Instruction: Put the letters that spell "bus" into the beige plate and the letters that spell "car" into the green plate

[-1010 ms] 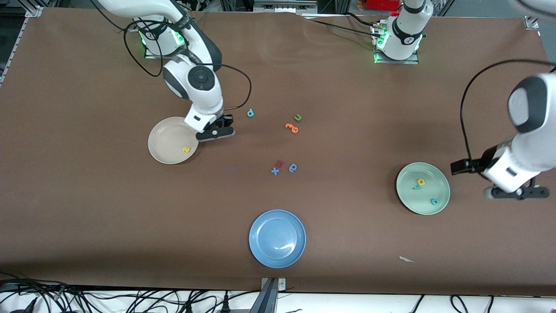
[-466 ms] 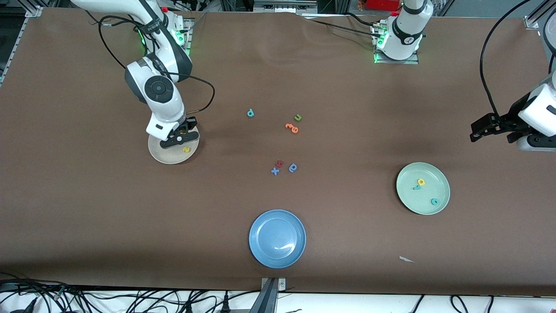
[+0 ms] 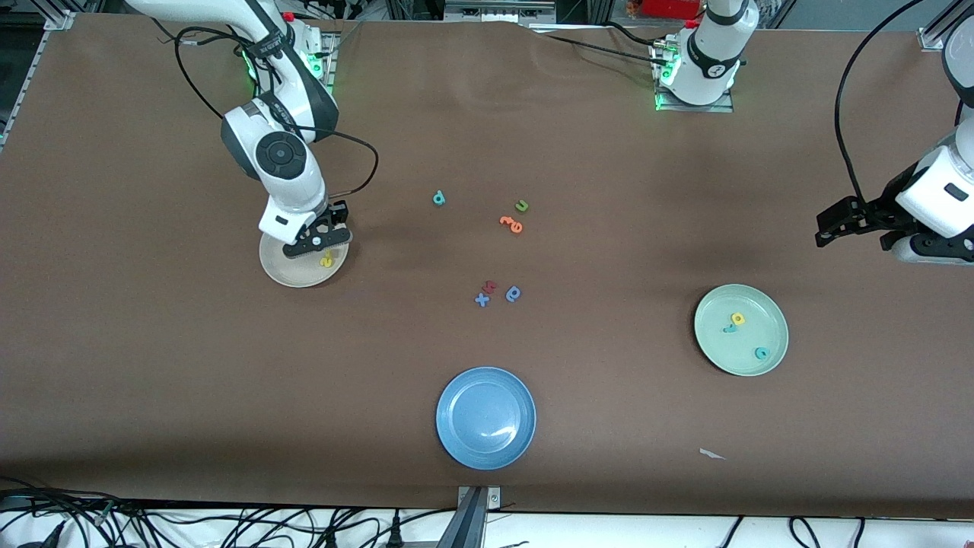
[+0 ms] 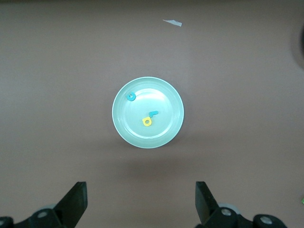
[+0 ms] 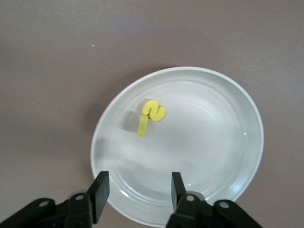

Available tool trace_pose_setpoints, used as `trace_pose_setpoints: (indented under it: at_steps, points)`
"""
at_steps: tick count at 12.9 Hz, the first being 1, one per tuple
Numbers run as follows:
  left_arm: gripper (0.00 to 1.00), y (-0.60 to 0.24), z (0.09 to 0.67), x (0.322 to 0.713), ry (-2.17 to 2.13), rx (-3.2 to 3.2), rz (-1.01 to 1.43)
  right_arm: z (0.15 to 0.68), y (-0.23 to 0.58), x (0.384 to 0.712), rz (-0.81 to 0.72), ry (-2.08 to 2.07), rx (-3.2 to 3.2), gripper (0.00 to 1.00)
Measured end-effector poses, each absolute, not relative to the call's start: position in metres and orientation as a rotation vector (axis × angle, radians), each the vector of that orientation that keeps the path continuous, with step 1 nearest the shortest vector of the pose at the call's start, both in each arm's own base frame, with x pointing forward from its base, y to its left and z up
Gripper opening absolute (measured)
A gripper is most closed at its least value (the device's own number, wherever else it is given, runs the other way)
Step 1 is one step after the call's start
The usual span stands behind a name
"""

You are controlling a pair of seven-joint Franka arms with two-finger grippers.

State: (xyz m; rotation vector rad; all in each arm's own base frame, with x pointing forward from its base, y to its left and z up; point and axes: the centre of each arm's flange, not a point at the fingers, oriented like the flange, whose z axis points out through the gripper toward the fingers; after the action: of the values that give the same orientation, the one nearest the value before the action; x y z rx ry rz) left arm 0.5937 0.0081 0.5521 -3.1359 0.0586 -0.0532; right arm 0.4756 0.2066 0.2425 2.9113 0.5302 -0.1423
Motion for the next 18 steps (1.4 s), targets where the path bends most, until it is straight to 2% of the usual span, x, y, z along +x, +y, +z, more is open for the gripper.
trace_pose_setpoints:
  at_steps: [2,3,8,11,12,18]
  points:
    - [1.00,0.008,0.552,0.594,0.064,-3.136,-0.050,0.241,0.228,0.465,-0.137,0.456,2.934,0.64]
    - [1.00,0.008,0.552,0.593,0.065,-3.136,-0.044,0.239,0.242,0.458,-0.129,0.409,2.952,0.70]
    - [1.00,0.007,0.554,0.590,0.072,-3.137,-0.005,0.228,0.319,0.426,-0.031,0.142,3.100,0.74]
    - [1.00,0.008,0.555,0.590,0.068,-3.137,-0.001,0.216,0.367,0.404,-0.055,0.100,3.132,0.77]
    - [1.00,0.008,0.556,0.590,0.069,-3.137,-0.001,0.214,0.378,0.401,-0.057,0.086,3.136,0.81]
    - [1.00,0.004,0.563,0.590,0.080,-3.137,-0.010,0.198,0.400,0.382,-0.088,0.090,3.135,0.83]
